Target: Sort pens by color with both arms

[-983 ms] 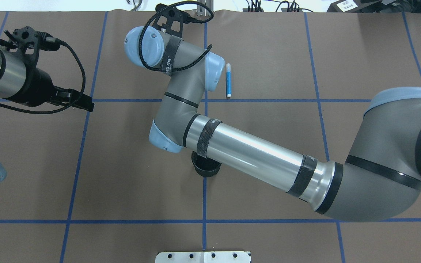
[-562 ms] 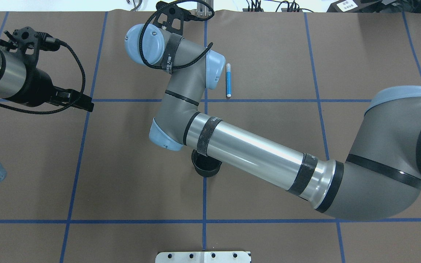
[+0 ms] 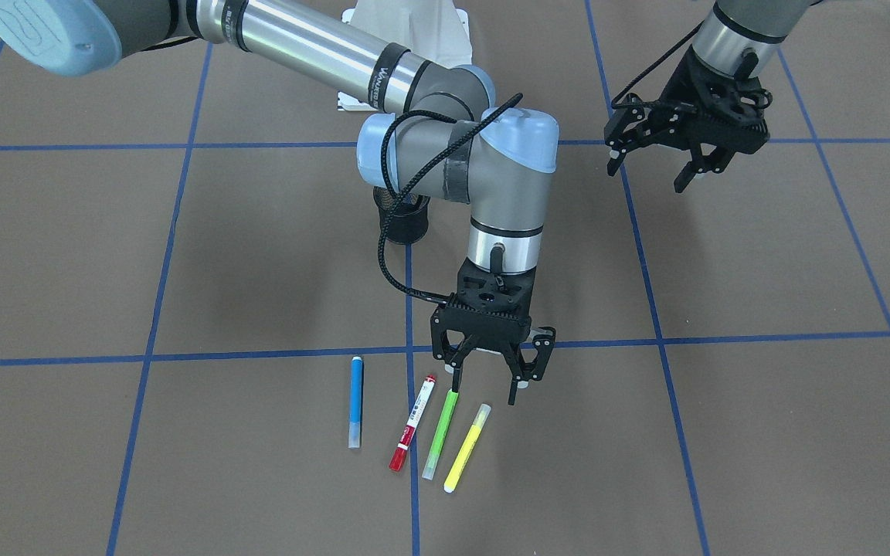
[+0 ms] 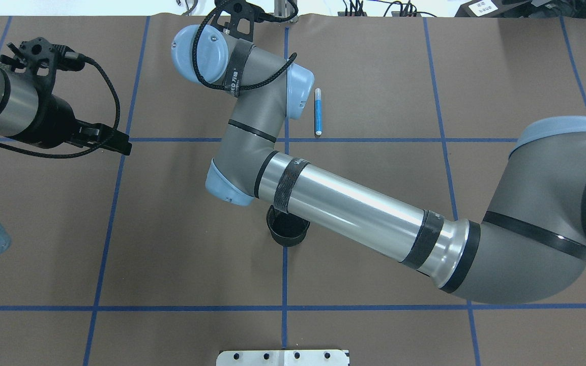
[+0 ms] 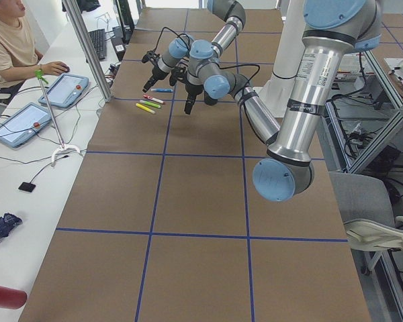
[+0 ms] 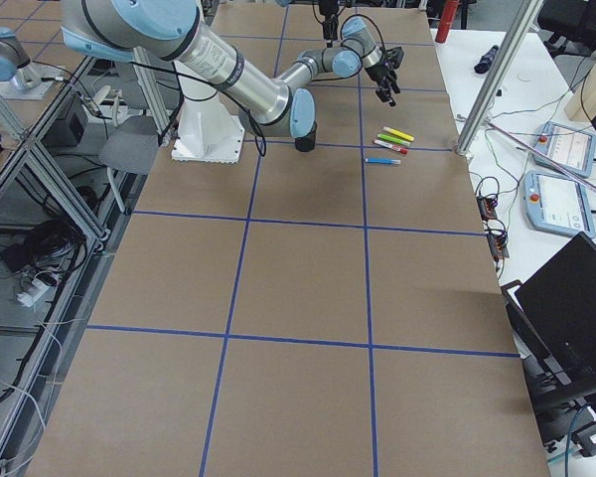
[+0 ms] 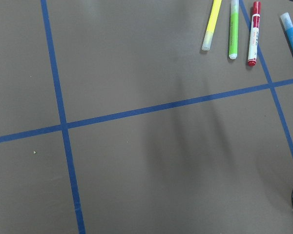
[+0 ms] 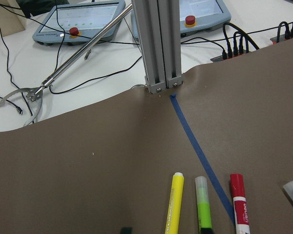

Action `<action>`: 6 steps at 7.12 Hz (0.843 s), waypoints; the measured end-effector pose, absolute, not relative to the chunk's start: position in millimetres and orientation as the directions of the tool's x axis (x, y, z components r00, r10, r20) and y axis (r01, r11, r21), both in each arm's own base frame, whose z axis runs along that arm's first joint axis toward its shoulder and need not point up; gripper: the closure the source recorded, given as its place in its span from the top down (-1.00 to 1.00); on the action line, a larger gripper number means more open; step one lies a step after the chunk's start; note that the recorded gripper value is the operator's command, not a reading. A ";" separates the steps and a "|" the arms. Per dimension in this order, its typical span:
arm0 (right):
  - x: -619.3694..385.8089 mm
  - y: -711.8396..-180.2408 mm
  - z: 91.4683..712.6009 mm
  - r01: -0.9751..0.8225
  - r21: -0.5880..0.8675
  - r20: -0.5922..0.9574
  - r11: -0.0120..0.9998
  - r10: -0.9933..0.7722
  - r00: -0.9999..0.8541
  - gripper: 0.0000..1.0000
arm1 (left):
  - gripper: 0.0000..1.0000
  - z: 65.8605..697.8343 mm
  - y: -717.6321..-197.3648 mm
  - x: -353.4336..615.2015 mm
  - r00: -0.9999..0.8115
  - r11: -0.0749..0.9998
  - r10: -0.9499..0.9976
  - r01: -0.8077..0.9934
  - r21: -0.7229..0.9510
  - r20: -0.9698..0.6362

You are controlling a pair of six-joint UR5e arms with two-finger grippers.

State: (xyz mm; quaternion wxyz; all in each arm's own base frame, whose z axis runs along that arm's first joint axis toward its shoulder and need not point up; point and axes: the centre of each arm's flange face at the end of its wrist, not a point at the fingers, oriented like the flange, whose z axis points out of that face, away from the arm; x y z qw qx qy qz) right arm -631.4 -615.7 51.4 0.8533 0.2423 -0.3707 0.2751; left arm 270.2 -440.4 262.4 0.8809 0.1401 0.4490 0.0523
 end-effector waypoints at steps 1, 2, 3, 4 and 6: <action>-615.2 -620.4 55.6 -0.619 0.204 0.769 0.758 0.267 0.580 0.98 | 0.98 263.9 -441.6 269.4 0.596 0.957 0.211 0.038 0.289 -0.775; -591.1 -623.2 74.9 -0.568 0.222 0.759 0.793 0.225 0.611 0.98 | 0.98 266.6 -444.8 265.2 0.603 0.957 0.202 0.044 0.286 -0.772; -562.2 -628.1 97.0 -0.503 0.241 0.735 0.830 0.182 0.653 0.98 | 0.98 270.6 -449.3 258.7 0.614 0.959 0.190 0.052 0.280 -0.766; -527.0 -634.1 119.3 -0.424 0.252 0.706 0.870 0.135 0.696 0.98 | 0.98 276.2 -455.1 248.3 0.633 0.959 0.183 0.052 0.277 -0.752; -445.8 -635.3 179.9 -0.268 0.290 0.649 0.919 0.017 0.761 0.98 | 0.98 294.3 -478.3 203.6 0.704 0.950 0.234 -0.019 0.311 -0.671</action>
